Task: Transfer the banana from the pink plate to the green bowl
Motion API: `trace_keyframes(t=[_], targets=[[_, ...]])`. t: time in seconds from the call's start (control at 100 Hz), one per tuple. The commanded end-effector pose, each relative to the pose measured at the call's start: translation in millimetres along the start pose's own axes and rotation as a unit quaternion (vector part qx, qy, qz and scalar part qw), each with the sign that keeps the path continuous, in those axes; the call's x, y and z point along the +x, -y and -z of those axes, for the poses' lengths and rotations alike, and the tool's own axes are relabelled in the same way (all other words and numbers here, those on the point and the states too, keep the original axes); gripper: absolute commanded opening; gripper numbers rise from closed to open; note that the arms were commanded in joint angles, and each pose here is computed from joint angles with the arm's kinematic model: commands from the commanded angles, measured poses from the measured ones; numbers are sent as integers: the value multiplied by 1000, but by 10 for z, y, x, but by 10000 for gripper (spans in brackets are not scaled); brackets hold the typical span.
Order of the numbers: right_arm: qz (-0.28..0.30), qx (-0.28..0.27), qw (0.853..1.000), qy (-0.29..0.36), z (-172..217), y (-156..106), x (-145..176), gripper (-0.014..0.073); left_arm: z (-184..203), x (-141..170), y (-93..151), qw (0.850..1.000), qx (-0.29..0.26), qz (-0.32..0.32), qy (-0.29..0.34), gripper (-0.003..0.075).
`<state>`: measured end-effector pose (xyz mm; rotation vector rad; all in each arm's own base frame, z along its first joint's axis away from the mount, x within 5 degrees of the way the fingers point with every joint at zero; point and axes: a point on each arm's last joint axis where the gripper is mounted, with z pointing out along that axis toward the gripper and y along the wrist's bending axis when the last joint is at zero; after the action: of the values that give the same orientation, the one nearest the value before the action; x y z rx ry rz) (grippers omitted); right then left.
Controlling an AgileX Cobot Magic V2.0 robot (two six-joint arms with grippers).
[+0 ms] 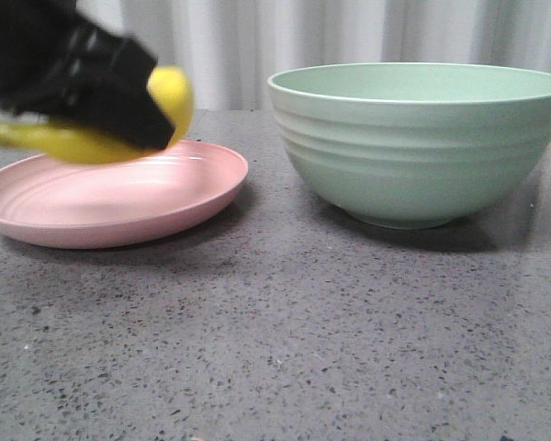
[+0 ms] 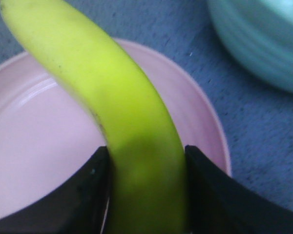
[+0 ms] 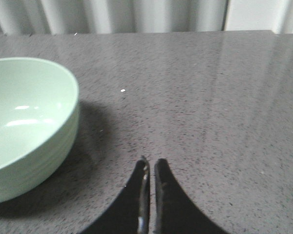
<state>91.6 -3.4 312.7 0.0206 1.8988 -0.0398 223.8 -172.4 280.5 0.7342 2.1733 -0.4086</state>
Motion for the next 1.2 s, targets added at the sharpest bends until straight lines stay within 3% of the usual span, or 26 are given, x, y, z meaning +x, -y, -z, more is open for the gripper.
trace_keyframes(t=[0.0, 0.12, 0.19, 0.26, 0.43, 0.52, 0.71, 0.98, 1.19], targets=[[25, -21, 999, 17, 1, -48, -280, -61, 262, -308, 109, 997, 12, -12, 81, 135], [14, -71, 996, -46, -117, -185, -488, -56, 397, -414, 314, 993, 43, -32, 105, 135], [-5, -104, 991, -81, -197, -294, -609, -12, 431, -439, 452, 991, 64, -44, 111, 135], [-31, -139, 985, -103, -277, -411, -732, 83, 460, -441, 606, 988, 87, -59, 112, 135], [-96, -215, 964, -122, -428, -684, -1000, 418, 494, -387, 925, 980, 135, -90, 112, 135], [-115, -246, 953, -136, -511, -827, -1090, 502, 495, -359, 1021, 978, 149, -99, 108, 135], [-158, -276, 934, -164, -784, -1059, -1116, 505, 447, -301, 1163, 975, 168, -111, 95, 135], [-207, -274, 915, -211, -1162, -1227, -981, 505, 419, -290, 1192, 975, 171, -110, 92, 135], [-209, -272, 913, -222, -1218, -1249, -946, 468, 416, -274, 1191, 975, 172, -112, 83, 139]])
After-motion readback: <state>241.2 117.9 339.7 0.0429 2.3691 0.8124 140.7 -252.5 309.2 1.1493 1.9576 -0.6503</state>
